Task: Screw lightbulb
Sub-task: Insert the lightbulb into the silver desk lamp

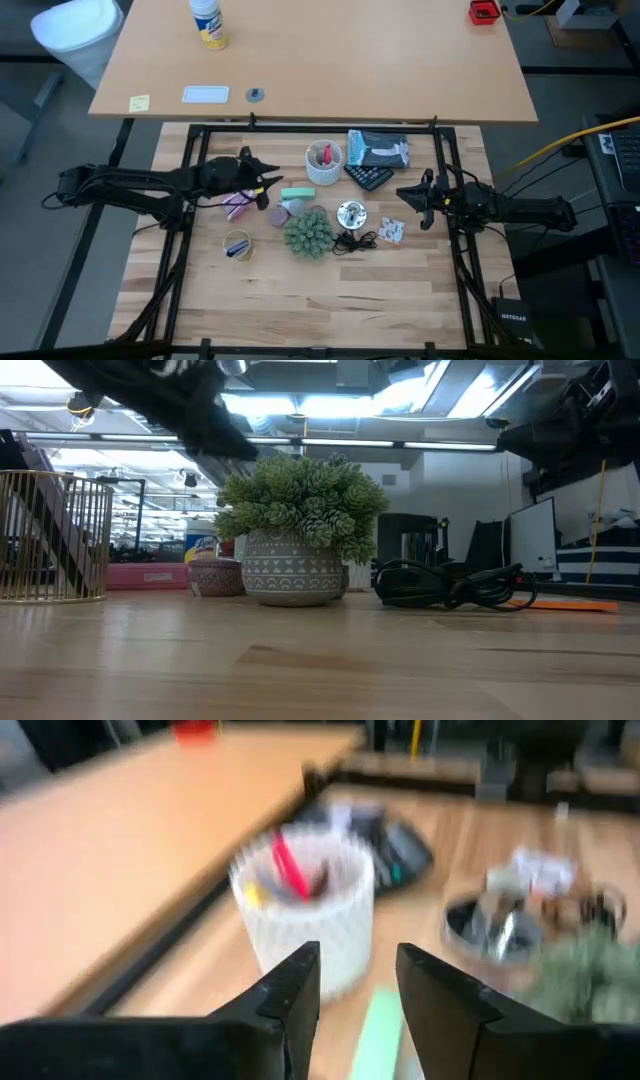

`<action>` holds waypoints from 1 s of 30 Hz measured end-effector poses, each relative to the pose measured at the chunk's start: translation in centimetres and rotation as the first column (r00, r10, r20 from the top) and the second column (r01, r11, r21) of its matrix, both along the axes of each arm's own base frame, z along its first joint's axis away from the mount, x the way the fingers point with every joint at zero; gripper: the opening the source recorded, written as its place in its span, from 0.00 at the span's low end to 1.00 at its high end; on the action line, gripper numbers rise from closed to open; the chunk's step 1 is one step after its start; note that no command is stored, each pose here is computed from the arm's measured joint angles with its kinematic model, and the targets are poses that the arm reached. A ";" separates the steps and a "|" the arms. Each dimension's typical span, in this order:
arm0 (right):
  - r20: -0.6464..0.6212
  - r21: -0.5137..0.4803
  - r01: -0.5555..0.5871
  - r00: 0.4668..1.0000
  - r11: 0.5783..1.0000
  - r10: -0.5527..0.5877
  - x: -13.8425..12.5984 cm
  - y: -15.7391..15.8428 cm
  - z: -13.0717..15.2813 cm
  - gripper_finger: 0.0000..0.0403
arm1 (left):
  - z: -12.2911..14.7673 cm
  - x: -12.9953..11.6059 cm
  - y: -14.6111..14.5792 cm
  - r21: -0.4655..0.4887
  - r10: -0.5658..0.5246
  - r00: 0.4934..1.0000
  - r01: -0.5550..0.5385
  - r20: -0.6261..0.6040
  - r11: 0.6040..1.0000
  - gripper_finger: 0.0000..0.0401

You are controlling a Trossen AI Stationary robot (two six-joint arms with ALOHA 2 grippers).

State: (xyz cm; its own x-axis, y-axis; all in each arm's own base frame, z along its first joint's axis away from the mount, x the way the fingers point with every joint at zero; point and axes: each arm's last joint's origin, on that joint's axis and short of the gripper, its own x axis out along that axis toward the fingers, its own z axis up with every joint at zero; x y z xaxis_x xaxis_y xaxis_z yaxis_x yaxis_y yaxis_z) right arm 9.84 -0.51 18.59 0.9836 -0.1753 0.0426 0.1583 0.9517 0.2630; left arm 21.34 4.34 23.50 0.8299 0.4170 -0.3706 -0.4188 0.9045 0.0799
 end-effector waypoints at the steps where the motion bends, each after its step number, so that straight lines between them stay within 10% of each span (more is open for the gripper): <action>1: 0.000 0.000 0.000 1.000 1.000 0.000 0.0 0.0 0.0 0.13 | -0.4 0.1 0.1 -0.029 -0.009 1.000 0.008 -0.024 1.000 0.31; 9: 0.000 0.001 0.000 1.000 1.000 0.000 0.0 0.0 0.0 0.13 | -3.9 1.5 0.6 -0.222 -0.141 0.958 0.085 -0.248 0.971 0.33; 30: 0.000 0.001 0.000 1.000 1.000 0.000 0.0 0.0 0.0 0.13 | -5.7 5.4 0.6 -0.214 -0.226 0.893 0.152 -0.388 0.965 0.39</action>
State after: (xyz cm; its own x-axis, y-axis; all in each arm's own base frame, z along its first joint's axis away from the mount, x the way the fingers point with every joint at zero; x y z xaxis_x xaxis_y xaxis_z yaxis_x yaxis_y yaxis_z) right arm 9.84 -0.51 18.59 0.9837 -0.1750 0.0422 0.1579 0.9515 0.2640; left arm 26.70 4.95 17.83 0.6479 0.1656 -0.7436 -0.2031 0.9783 0.0409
